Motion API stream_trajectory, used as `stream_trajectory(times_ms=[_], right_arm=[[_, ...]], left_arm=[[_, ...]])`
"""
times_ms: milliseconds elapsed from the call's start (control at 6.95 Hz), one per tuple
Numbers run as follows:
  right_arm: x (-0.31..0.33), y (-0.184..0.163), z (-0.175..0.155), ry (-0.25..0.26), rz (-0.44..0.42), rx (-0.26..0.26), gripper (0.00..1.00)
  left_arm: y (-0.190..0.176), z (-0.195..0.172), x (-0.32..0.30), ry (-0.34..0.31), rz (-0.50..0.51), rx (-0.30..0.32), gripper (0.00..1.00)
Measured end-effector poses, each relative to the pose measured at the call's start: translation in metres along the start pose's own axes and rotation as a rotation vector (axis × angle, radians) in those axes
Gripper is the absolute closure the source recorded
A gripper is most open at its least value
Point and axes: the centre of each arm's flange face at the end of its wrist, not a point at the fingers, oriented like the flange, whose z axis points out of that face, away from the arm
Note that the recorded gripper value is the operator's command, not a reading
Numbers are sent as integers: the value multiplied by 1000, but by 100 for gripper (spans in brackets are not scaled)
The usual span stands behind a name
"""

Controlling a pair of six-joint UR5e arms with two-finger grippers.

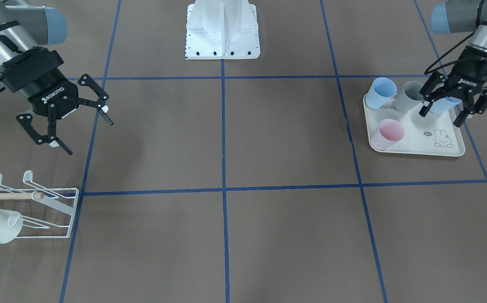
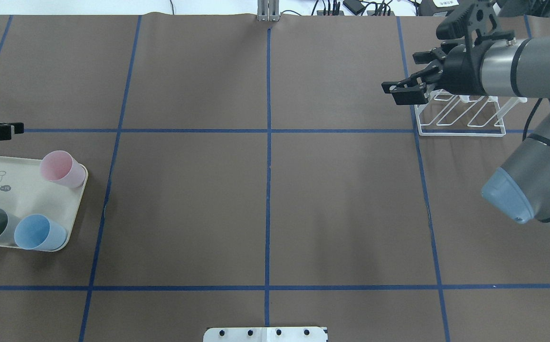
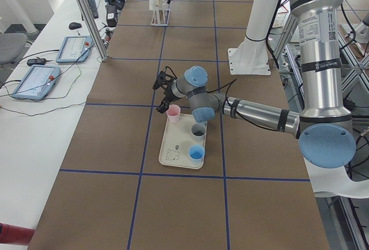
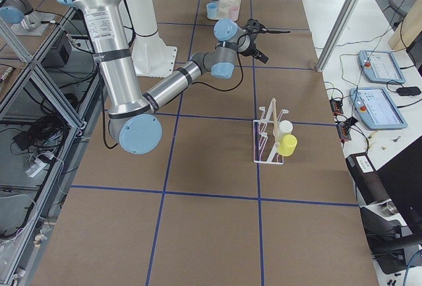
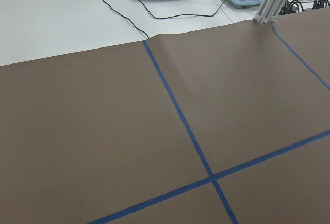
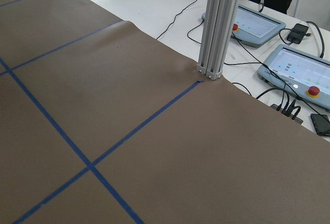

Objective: Transfer IKEA cup to right arm and place on rack

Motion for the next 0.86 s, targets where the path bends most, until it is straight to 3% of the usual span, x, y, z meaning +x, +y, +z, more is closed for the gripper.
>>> stream_trajectory(times_ms=[431,575,719,863], right_arm=[[-34,-9,7,-51,23,-1,1],[-36,-9,7,-54,23,-2,1],[-37,-9,8,-55,22,-2,1],[-37,-9,8,-55,22,-1,1]], left_arm=[[42,48,2,-73,-31,-40,1],[54,58,12,-76,-41,-48,15],[62,64,19,-76,-45,-55,50],[67,68,23,-74,-47,-62,69]])
